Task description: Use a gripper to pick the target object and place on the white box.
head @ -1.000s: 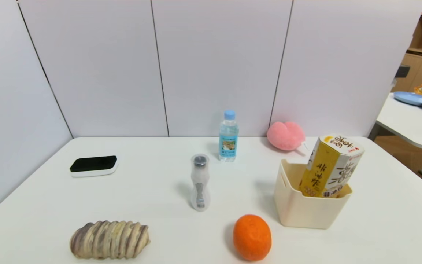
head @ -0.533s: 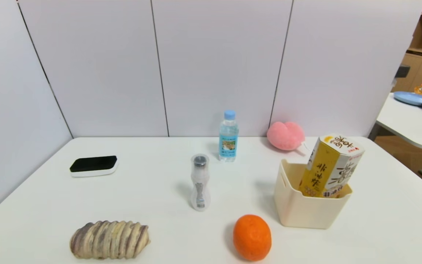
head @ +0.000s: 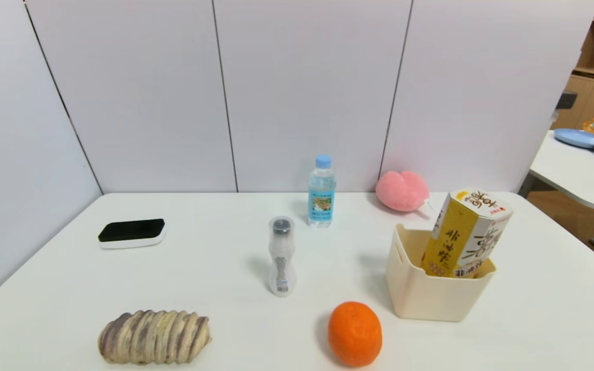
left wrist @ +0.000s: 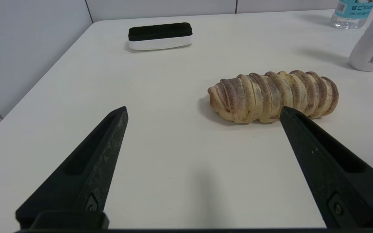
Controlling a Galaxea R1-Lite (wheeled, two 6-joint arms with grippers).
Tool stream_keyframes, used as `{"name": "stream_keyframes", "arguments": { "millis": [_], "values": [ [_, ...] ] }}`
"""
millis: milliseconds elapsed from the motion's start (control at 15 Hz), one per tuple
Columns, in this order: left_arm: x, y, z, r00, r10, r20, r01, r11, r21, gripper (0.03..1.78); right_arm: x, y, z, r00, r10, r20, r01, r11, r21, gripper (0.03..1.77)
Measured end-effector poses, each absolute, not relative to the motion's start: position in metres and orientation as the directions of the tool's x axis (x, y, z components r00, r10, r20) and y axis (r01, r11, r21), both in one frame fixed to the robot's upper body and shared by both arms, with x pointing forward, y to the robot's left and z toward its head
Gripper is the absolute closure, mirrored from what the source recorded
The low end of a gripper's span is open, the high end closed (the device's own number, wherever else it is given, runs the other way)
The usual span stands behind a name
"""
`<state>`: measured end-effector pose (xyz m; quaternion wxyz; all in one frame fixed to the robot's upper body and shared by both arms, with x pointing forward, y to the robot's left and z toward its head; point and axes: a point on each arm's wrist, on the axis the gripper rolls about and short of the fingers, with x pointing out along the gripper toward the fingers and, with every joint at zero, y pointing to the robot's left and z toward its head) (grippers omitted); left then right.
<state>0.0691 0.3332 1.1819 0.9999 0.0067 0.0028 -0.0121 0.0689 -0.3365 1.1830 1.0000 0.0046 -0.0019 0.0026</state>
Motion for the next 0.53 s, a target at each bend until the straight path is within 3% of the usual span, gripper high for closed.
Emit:
{"name": "stream_keyframes", "arguments": {
  "millis": [533],
  "values": [
    [0.0691,0.3332,1.1820,1.000,-0.024,-0.006,0.024,1.000,0.013,0.12,0.0689,-0.3365,1.1830,1.000,0.005,0.004,-0.005,1.000,0.009,0.10]
  ]
}}
